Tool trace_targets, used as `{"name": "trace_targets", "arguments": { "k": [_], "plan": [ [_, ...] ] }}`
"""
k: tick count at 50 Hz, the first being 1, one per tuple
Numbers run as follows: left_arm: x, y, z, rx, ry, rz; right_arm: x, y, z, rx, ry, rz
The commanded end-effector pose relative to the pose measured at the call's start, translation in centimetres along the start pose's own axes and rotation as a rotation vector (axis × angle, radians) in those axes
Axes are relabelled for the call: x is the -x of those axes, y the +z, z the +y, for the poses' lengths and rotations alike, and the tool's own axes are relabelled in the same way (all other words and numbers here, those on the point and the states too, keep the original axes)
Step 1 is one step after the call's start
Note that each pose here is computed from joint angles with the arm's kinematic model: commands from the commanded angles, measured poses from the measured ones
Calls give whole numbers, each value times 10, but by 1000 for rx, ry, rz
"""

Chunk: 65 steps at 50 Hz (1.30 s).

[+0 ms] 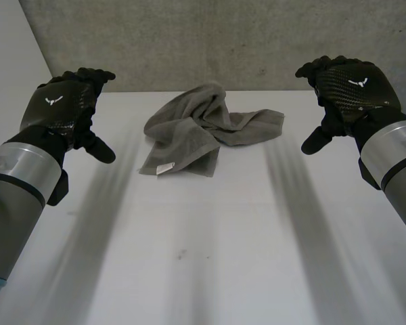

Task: Fold the towel.

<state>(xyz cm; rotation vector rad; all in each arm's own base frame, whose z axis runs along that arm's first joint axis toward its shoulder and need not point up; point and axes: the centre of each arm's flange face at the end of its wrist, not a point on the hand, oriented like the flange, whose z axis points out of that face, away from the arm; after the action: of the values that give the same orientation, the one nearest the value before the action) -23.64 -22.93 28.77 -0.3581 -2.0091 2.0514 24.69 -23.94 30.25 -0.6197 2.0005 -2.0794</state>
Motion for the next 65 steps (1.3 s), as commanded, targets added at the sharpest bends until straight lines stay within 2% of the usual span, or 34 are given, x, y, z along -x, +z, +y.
{"name": "trace_targets", "arguments": {
  "k": [1, 7, 13, 20, 23, 28, 37, 39, 47, 56, 59, 62, 64, 65],
  "plan": [
    [0, 5, 7, 13, 0, -1, 2, 5, 10, 32, 1, -6],
    [-1, 10, 18, 39, 3, 3, 3, 6, 13, 41, 1, -9],
    [-9, 28, 50, 75, 5, 30, 8, 8, 21, 64, 2, -27],
    [-37, 69, 94, 59, 13, 168, 11, 13, 33, 94, -16, -36],
    [-43, 79, 100, 43, 12, 185, 12, 15, 39, 107, -38, -39],
    [-54, 121, 128, 10, 61, 204, 14, 18, 48, 129, -68, -46],
    [-64, 148, 151, -20, 144, 230, 12, 23, 51, 116, -90, -40],
    [-69, 153, 156, -32, 162, 272, 11, 26, 55, 123, -89, -37],
    [-79, 154, 165, -34, 168, 354, 12, 31, 67, 152, -93, -40],
    [-85, 149, 160, -39, 170, 367, 11, 32, 67, 152, -125, -39],
    [-90, 137, 146, -39, 170, 380, 9, 34, 63, 141, -125, -34],
    [-88, 114, 131, -20, 171, 391, 7, 35, 58, 126, -114, -29],
    [-82, 82, 116, 1, 178, 399, 4, 39, 50, 105, -117, -25],
    [-82, 81, 116, 1, 178, 399, 4, 39, 50, 105, -117, -25]
  ]
}}
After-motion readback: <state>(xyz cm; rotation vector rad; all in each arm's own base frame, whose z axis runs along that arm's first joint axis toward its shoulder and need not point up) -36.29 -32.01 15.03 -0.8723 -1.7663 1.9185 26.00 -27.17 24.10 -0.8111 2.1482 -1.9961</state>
